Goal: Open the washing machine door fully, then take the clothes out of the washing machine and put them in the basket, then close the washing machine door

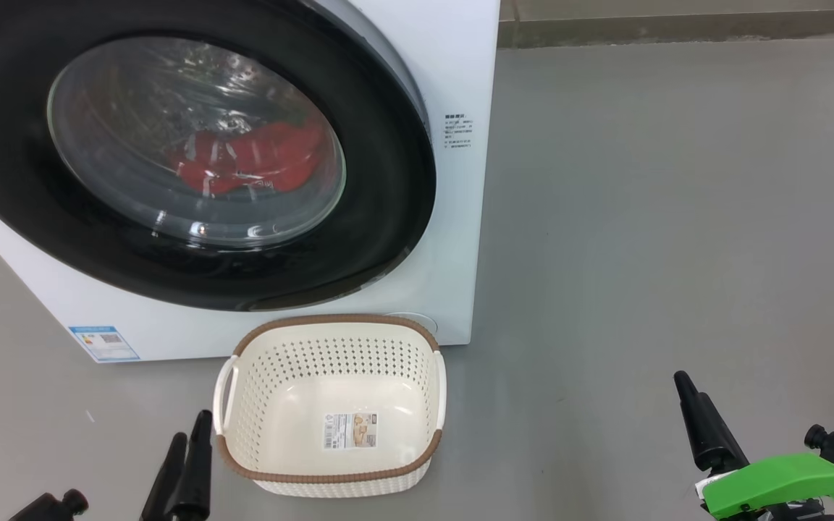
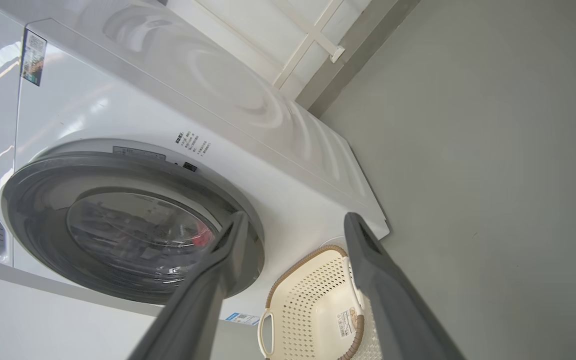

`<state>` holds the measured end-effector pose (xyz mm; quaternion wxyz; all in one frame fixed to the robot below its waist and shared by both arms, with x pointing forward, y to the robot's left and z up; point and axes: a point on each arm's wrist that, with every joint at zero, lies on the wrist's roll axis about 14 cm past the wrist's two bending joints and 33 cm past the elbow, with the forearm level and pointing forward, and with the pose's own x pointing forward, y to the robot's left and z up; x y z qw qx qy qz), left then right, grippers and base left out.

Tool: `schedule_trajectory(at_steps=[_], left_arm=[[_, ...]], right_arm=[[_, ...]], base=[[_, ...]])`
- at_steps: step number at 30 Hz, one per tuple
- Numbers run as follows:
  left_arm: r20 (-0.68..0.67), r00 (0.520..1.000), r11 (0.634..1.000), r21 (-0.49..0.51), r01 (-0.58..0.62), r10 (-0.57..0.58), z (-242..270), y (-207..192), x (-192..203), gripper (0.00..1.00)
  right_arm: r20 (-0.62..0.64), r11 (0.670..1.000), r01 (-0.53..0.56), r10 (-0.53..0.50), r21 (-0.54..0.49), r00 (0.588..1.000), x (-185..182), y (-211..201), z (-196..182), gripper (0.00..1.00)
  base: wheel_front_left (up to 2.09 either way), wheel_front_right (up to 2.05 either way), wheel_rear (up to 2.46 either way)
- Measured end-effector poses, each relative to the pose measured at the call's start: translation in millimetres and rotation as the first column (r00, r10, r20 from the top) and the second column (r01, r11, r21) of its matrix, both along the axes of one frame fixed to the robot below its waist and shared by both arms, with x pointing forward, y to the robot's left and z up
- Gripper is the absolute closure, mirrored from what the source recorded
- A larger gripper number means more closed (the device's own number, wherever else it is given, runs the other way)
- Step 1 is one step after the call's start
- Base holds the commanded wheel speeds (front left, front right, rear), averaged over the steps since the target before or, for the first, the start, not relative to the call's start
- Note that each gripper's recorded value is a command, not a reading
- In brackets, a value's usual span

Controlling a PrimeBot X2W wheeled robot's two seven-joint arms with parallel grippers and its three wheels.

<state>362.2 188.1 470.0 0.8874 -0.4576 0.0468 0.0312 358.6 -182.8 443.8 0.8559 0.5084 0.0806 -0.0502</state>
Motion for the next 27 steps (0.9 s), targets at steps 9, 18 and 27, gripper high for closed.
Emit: schedule_trajectory(at_steps=[9,18,27], left_arm=[[0.007,1.000,0.993,0.119,0.012,-0.013,0.6,-0.1,-3.5,0.00],[0.032,0.999,0.978,0.206,0.011,-0.018,6.8,0.6,-2.2,0.00],[0.048,0.998,0.949,0.315,0.021,-0.038,10.8,-0.9,-3.2,0.00]], right_arm=[[0.006,0.996,-0.014,0.015,-0.090,1.000,-1.1,-0.8,0.3,0.00],[0.015,0.985,-0.024,0.027,-0.173,1.000,-1.4,-0.9,1.6,0.00],[0.023,0.964,-0.039,0.047,-0.262,0.999,-3.3,0.3,2.4,0.00]], base=[[0.00,0.00,0.00],[0.00,0.00,0.00],[0.00,0.00,0.00]])
